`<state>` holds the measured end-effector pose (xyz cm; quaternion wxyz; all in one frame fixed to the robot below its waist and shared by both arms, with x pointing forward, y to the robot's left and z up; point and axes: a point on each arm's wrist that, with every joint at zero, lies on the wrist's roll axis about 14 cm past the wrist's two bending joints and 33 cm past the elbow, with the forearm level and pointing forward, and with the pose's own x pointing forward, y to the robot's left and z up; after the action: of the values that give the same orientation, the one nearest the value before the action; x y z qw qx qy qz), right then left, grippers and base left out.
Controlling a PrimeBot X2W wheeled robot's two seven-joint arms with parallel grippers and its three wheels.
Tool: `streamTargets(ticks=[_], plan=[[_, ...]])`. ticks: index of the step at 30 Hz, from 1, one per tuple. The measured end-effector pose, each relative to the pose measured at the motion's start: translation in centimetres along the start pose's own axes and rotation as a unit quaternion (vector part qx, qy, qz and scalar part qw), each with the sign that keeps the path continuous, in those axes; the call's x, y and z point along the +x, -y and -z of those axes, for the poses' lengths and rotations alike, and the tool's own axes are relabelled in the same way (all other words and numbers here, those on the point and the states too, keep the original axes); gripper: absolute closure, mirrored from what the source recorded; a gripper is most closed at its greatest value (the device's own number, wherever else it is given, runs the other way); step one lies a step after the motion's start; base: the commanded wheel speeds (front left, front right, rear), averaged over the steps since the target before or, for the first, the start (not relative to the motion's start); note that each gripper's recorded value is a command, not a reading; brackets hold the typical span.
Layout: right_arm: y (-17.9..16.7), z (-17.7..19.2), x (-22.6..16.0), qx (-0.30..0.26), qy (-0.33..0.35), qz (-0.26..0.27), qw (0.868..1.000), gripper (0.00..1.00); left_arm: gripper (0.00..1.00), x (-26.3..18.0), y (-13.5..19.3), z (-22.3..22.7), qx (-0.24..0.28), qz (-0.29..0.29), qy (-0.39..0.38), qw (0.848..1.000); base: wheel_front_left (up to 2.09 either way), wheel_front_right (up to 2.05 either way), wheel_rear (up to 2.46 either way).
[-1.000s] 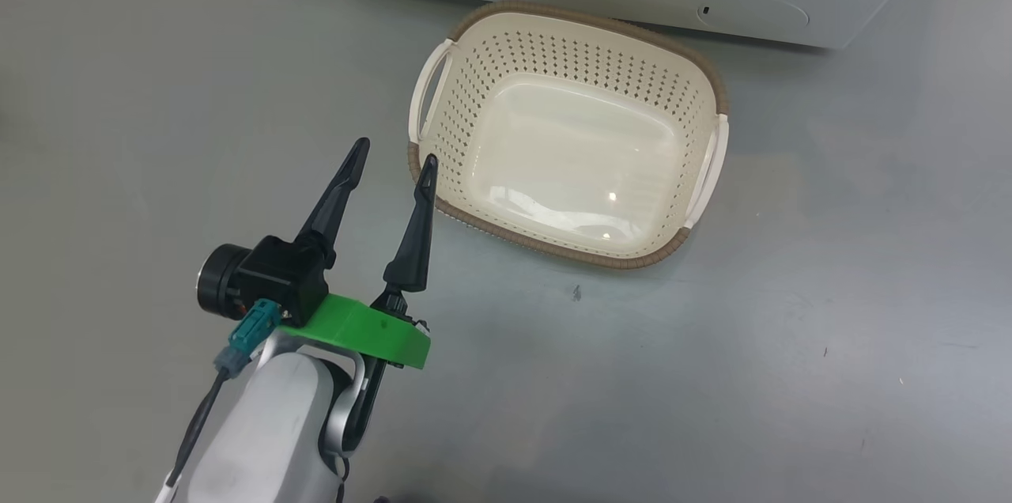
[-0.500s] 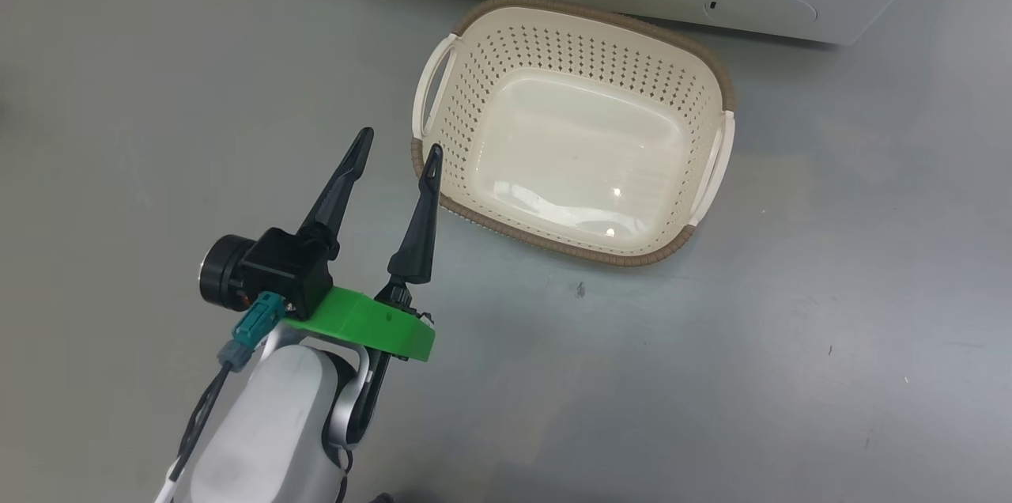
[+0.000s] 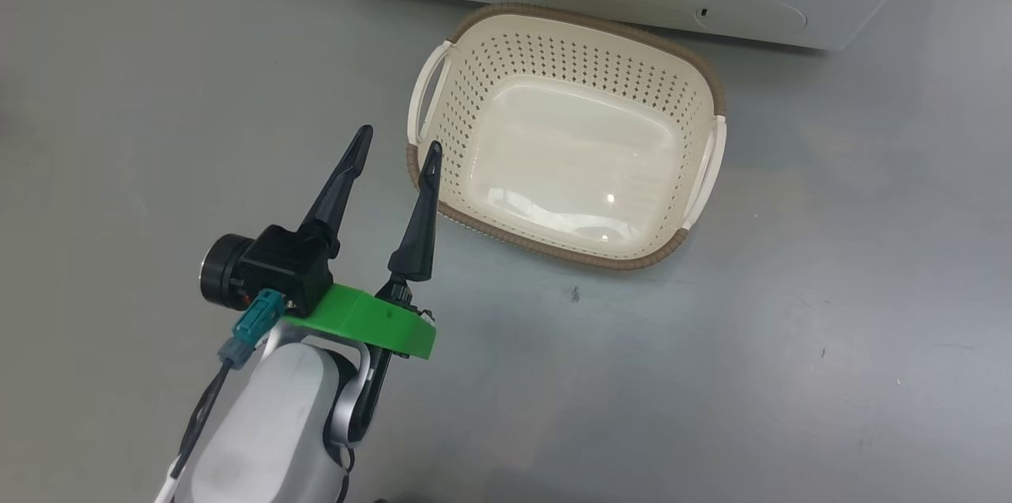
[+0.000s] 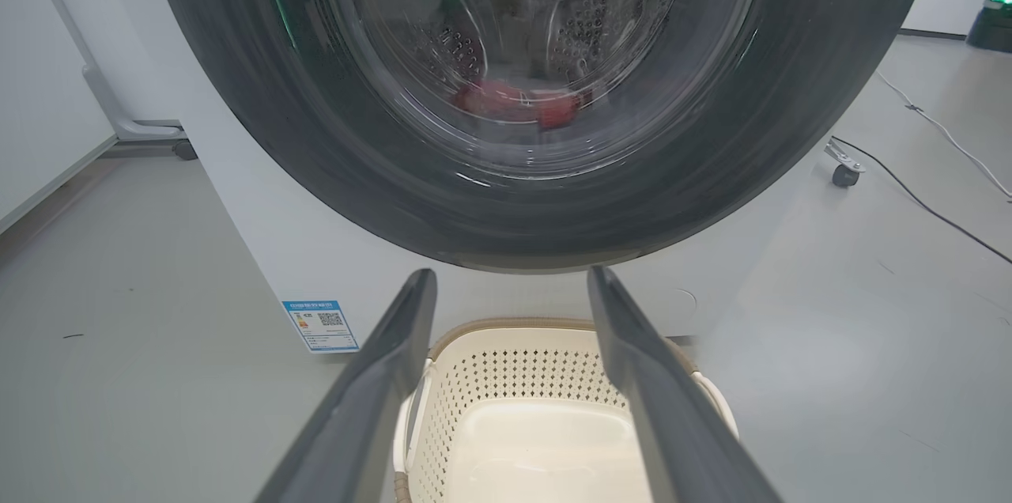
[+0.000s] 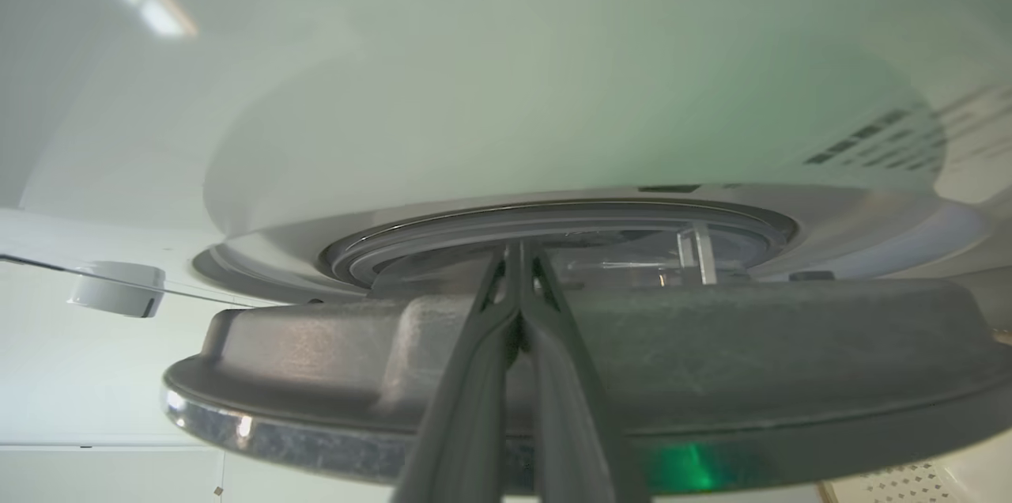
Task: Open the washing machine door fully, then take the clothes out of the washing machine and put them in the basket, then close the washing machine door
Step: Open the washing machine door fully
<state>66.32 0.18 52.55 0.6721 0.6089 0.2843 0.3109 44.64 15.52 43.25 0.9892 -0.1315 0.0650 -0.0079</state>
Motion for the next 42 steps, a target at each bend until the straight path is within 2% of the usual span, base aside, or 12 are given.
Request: streamTargets(ticks=[21, 35, 42], plan=[[-0.4, 2.9, -1.9, 0.006, -0.073, -0.010, 0.997, 1.00, 0.00, -0.1, 1.3, -0.5, -0.002, 0.016, 0.006, 1.000, 0.00, 0.00, 0.00], [-0.1, 7.4, -3.9, 0.025, -0.122, -0.001, 0.992, 1.00, 0.00, -1.0, 2.1, -2.1, 0.000, 0.025, 0.023, 0.999, 0.00, 0.00, 0.00], [-0.2, 10.8, -4.6, 0.048, -0.149, -0.006, 0.988, 1.00, 0.00, -2.3, 1.7, -2.4, 0.000, 0.016, 0.026, 1.000, 0.00, 0.00, 0.00]])
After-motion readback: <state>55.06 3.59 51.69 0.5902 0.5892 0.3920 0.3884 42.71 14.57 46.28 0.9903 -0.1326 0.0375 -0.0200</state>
